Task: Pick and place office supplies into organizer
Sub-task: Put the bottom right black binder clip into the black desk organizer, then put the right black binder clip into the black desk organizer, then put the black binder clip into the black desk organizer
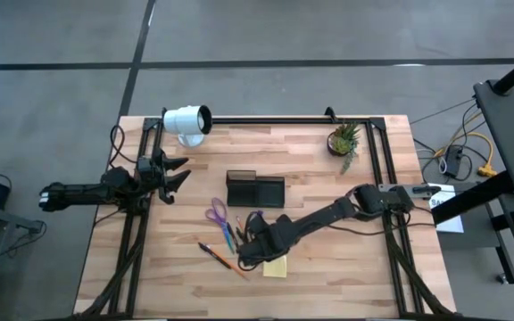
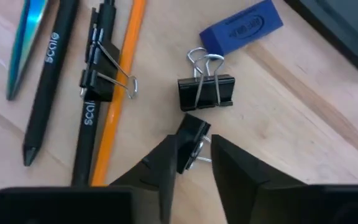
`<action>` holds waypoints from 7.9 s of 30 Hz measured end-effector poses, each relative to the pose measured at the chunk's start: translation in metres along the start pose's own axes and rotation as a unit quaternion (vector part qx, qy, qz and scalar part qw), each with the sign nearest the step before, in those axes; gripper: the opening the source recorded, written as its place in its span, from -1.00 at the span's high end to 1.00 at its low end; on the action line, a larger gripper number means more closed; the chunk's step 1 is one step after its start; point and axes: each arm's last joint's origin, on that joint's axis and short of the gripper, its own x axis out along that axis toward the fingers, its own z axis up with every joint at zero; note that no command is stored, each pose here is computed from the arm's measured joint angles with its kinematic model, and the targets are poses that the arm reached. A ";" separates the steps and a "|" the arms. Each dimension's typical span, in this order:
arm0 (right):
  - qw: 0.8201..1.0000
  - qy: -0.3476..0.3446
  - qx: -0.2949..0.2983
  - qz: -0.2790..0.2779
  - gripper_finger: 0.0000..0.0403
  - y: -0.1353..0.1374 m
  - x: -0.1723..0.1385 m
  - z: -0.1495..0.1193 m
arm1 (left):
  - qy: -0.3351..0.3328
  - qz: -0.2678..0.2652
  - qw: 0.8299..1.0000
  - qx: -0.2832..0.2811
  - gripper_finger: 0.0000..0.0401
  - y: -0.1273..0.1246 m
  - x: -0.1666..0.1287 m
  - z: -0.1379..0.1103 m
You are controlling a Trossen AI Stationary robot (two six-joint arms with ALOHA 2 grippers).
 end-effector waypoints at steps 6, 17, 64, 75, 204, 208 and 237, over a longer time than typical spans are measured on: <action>1.000 0.019 -0.002 0.002 0.91 -0.003 0.003 0.004 | -0.001 0.000 1.000 0.000 -0.03 0.000 0.000 0.000; 0.999 0.041 0.009 0.035 0.96 0.000 -0.002 0.012 | 0.000 0.000 1.000 0.000 -0.03 0.000 0.000 0.000; 0.978 -0.115 0.151 0.088 0.49 -0.041 0.003 0.132 | 0.002 0.000 1.000 0.001 -0.03 0.000 0.000 0.000; 0.961 0.009 -0.239 0.142 0.21 -0.014 -0.042 0.065 | 0.003 0.000 1.000 0.001 -0.03 0.000 0.000 -0.001; 0.976 -0.093 -0.191 0.048 0.69 -0.035 0.031 0.141 | 0.003 0.001 1.000 0.001 -0.03 0.000 0.000 -0.001; 0.976 -0.082 -0.196 0.051 0.41 -0.036 0.027 0.139 | 0.003 0.000 1.000 0.001 -0.03 0.000 0.000 -0.001; 0.986 0.014 -0.131 0.101 0.02 0.011 -0.002 0.050 | 0.004 0.001 1.000 0.001 -0.03 0.000 0.000 -0.001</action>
